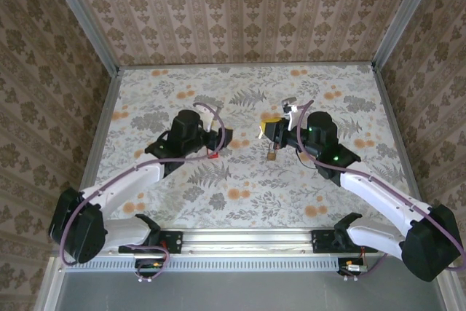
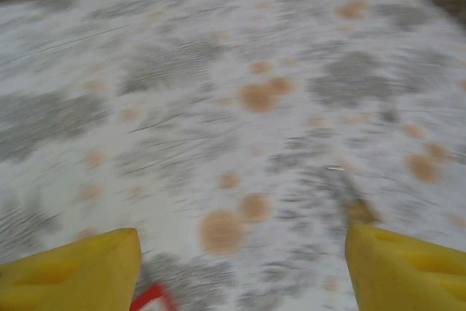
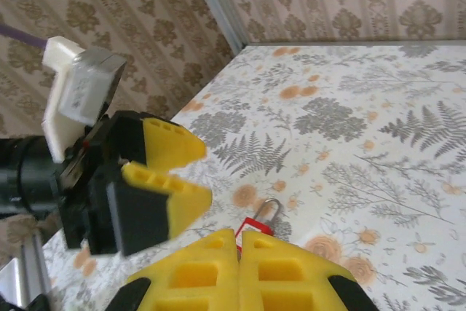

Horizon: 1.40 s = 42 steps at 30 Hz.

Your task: Unlock with the key

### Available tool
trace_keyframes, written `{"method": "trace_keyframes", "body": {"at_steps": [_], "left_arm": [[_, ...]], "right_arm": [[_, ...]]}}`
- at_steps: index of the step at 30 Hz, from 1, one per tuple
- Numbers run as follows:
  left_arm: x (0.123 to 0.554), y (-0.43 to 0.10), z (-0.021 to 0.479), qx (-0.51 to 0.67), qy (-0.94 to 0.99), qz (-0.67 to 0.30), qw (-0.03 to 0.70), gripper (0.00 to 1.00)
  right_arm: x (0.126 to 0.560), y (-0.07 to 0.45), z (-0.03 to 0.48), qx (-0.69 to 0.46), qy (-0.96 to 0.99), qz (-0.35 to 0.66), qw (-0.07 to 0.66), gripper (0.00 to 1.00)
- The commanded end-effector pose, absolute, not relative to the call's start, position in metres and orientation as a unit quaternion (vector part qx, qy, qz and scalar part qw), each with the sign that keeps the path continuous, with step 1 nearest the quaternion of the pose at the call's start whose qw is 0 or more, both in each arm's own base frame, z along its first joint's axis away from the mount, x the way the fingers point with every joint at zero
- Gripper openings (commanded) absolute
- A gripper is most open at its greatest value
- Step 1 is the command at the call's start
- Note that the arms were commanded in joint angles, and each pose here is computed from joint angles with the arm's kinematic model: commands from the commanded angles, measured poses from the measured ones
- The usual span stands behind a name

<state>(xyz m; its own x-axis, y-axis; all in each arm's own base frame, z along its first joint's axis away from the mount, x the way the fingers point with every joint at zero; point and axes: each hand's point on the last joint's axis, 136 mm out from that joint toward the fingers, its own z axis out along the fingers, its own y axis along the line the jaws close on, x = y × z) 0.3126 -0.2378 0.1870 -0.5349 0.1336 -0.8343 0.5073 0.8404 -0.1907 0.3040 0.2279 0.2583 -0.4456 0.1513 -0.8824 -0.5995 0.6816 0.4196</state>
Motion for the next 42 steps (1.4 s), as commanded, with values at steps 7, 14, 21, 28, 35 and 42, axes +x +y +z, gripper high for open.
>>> {"method": "trace_keyframes", "body": {"at_steps": [7,14,21,28,35,42], "left_arm": [[0.346,-0.182,0.1,0.11,0.953,-0.045,0.279,0.79],[0.367,-0.186,0.071,0.179,0.958,0.087,0.207,0.79],[0.376,-0.187,0.048,0.205,0.958,0.114,0.167,0.79],[0.378,-0.165,0.035,0.157,0.969,0.126,0.144,0.73],[0.364,-0.145,0.031,0.121,0.976,0.127,0.127,0.73],[0.341,-0.135,0.035,0.099,0.98,0.127,0.115,0.69]], "right_arm": [[0.296,0.207,0.256,-0.129,0.774,0.334,0.522,0.0],[0.286,0.2,0.247,-0.126,0.779,0.329,0.519,0.0],[0.28,0.198,0.242,-0.13,0.778,0.331,0.518,0.0],[0.279,0.202,0.248,-0.136,0.771,0.341,0.52,0.0],[0.28,0.205,0.253,-0.139,0.767,0.347,0.522,0.0],[0.278,0.206,0.259,-0.142,0.761,0.354,0.526,0.0]]}}
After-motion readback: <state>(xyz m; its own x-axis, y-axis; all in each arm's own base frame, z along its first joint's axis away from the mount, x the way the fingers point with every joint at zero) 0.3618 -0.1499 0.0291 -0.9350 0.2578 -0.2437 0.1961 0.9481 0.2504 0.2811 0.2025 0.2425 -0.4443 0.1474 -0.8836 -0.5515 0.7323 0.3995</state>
